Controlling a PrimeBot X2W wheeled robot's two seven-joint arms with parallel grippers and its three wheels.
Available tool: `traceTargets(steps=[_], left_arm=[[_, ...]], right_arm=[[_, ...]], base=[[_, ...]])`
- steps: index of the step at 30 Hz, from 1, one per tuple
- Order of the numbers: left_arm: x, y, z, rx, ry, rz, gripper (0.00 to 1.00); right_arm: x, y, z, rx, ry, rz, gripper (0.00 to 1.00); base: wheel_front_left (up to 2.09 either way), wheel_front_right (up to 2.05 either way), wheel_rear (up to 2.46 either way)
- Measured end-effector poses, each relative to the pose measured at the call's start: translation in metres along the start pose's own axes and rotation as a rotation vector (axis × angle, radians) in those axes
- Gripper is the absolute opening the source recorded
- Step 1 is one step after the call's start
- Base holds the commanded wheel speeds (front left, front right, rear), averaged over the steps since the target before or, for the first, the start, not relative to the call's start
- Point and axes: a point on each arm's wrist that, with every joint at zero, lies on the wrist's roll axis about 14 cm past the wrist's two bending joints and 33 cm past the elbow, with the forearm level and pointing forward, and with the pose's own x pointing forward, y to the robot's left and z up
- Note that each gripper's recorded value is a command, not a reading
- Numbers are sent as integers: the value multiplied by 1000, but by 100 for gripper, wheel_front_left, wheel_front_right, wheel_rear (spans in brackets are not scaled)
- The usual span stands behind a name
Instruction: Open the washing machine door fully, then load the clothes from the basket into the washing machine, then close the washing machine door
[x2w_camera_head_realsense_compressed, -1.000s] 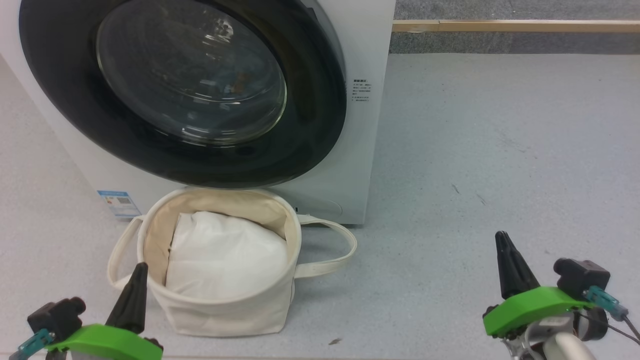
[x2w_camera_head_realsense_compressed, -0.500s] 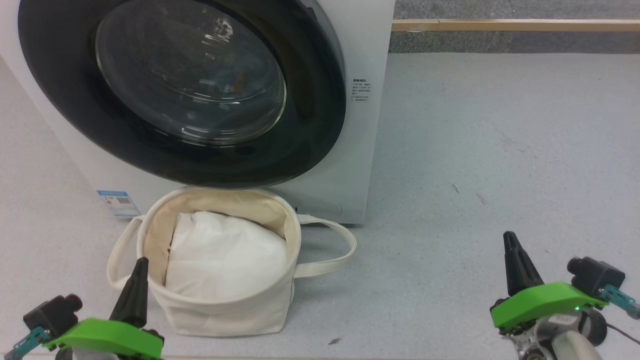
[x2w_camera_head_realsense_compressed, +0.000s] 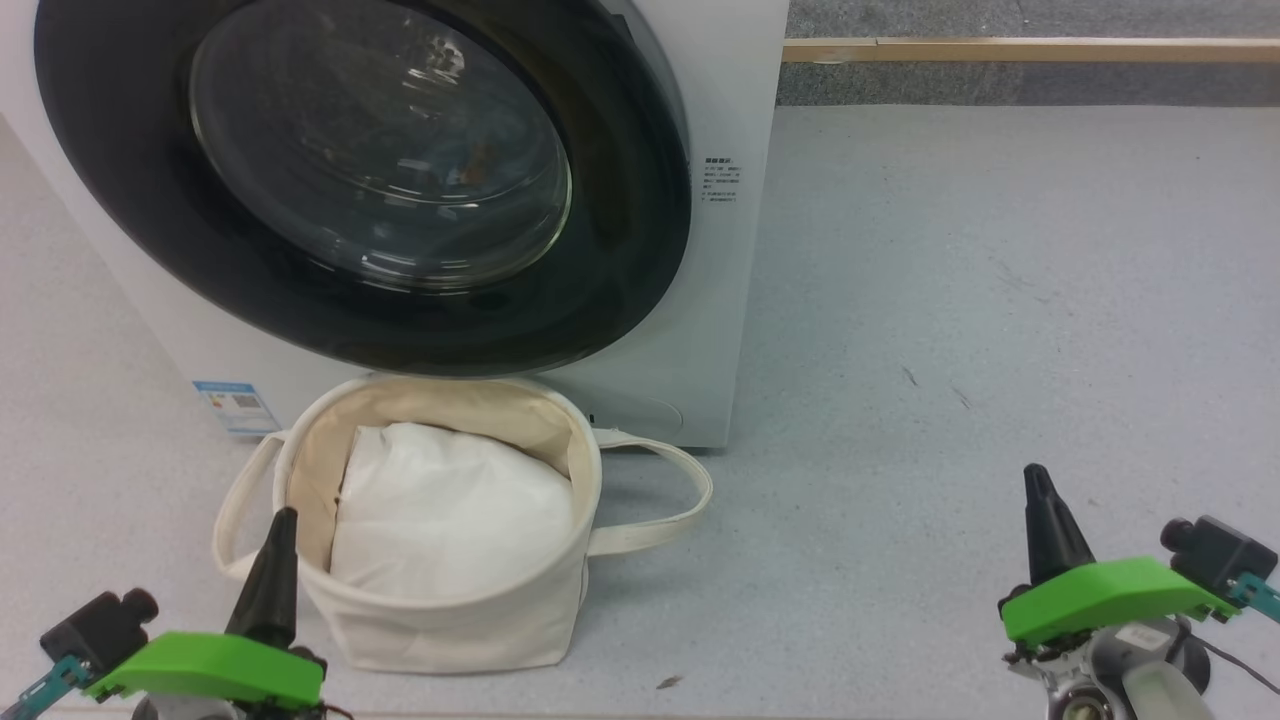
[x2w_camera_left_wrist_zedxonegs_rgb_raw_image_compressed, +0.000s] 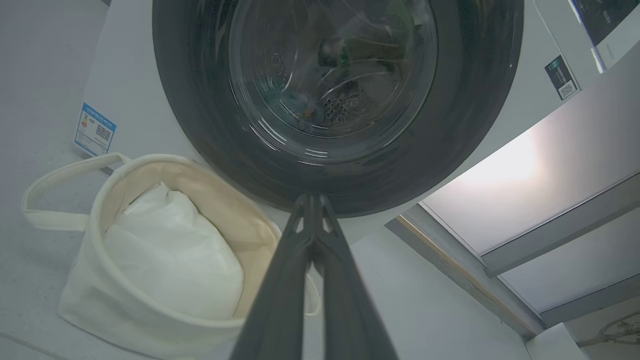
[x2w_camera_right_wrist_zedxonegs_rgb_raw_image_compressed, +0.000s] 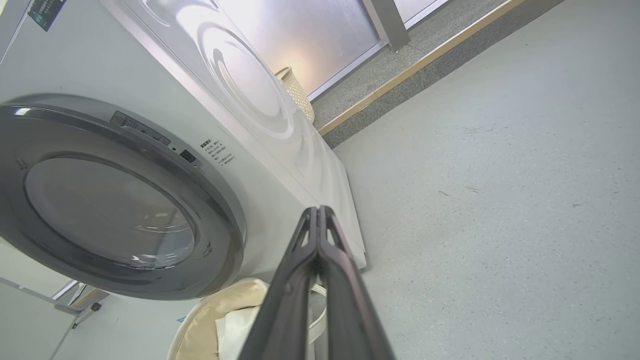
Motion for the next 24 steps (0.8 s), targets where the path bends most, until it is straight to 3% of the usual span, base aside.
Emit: traceTargets(steps=[24], left_arm=[[-1,-6,-3,-238,8,19,0]], right_arm=[[0,-9,6,261,-13,-49,0]], base=[[0,0,0]])
